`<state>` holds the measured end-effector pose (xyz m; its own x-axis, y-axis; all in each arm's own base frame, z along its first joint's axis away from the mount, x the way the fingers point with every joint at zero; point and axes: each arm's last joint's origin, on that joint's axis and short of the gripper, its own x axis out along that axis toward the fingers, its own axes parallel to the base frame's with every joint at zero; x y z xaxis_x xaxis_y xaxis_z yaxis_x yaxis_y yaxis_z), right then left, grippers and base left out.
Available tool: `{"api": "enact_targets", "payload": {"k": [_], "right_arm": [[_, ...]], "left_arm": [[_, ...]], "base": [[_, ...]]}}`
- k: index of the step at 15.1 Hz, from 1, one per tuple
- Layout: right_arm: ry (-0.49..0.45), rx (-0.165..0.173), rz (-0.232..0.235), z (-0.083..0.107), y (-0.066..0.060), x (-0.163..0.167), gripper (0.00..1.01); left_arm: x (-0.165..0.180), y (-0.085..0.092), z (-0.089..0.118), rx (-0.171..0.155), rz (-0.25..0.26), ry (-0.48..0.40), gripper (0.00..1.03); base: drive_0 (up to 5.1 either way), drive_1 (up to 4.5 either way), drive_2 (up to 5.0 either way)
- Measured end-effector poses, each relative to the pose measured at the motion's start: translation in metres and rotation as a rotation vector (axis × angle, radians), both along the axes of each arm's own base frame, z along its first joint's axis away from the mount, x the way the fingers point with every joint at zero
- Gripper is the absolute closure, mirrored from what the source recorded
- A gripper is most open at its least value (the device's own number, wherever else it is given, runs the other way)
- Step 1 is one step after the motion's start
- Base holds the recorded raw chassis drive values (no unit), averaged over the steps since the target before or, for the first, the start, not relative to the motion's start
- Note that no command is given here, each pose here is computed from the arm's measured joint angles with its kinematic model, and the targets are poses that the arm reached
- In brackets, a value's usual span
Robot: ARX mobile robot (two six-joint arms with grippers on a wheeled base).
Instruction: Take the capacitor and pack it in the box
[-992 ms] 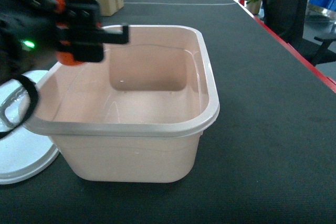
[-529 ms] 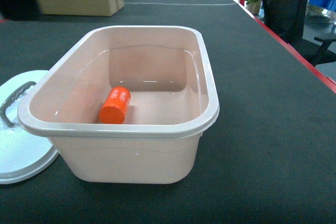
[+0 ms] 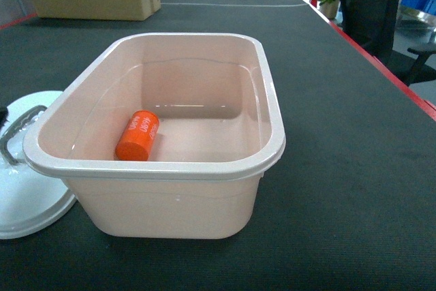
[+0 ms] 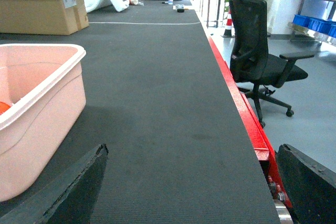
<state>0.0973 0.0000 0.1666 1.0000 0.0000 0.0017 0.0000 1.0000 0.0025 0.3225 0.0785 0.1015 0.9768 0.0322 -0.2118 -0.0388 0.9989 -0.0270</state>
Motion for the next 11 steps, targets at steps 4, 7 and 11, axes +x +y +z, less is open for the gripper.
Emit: {"api": "enact_targets", "payload": {"k": [4,7,11], "right_arm": [[0.000,0.000,0.000,0.000,0.000,0.000,0.03],[0.000,0.000,0.000,0.000,0.000,0.000,0.03],[0.000,0.000,0.000,0.000,0.000,0.000,0.03]], "left_arm": [[0.027,0.001,-0.034,0.040,-0.040,0.074,0.05],[0.035,-0.002,-0.046,0.055,-0.064,0.097,0.05],[0.042,-0.011,-0.052,0.072,-0.067,0.084,0.70]], "base": [[0.0,0.00,0.0],[0.0,0.00,0.0],[0.0,0.00,0.0]]}}
